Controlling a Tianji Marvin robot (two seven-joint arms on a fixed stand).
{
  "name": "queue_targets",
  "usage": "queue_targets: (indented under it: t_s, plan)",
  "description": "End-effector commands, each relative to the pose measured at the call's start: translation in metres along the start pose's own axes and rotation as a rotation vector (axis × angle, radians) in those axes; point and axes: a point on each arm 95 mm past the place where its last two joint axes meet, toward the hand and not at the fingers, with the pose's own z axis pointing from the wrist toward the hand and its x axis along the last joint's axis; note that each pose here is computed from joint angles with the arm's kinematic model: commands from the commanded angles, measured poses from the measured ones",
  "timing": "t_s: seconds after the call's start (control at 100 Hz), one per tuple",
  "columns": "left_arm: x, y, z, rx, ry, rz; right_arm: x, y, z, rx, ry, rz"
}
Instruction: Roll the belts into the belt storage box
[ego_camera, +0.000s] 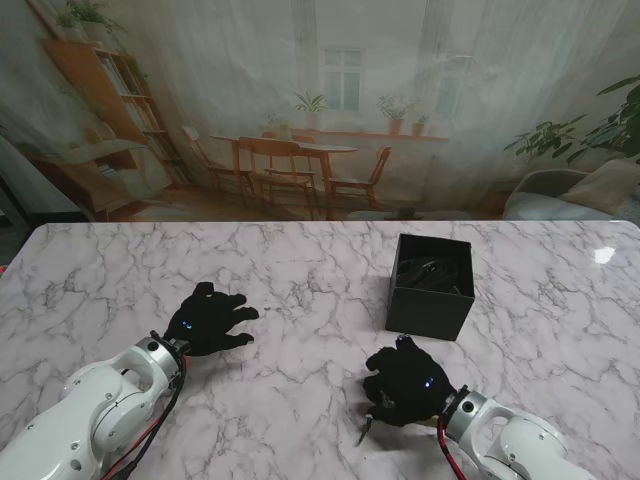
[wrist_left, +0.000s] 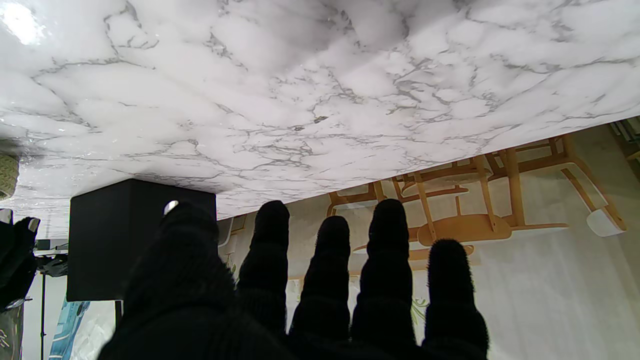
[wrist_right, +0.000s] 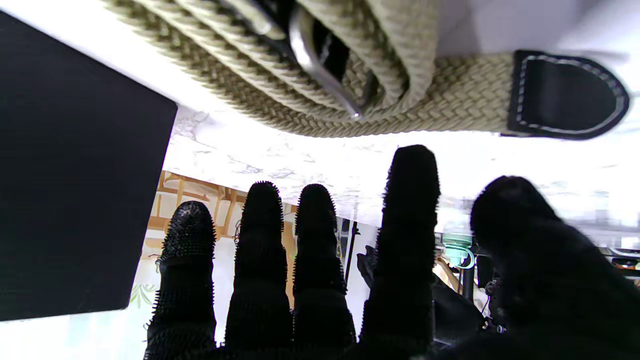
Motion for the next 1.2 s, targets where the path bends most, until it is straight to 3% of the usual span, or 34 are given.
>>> queue_targets:
  t_s: [0.0, 0.3, 0.57, 0.96, 1.19]
  plan:
    - [0.001, 0.002, 0.000, -0.015, 0.001, -0.001, -0.001, 0.004, -0.005, 0.000, -0.001, -0.009]
    - [0.001, 0.002, 0.001, -0.017, 0.002, 0.000, -0.024, 0.006, -0.038, 0.053, -0.103, -0.048]
    - [0.001, 0.002, 0.001, -0.017, -0.003, 0.003, -0.039, -0.006, -0.061, 0.138, -0.221, -0.056]
    - [0.001, 0.002, 0.001, -0.020, -0.005, 0.005, -0.043, -0.034, -0.056, 0.225, -0.300, -0.043]
    - [0.001, 0.002, 0.001, -0.021, -0.006, 0.005, -0.042, -0.041, -0.050, 0.217, -0.309, -0.033]
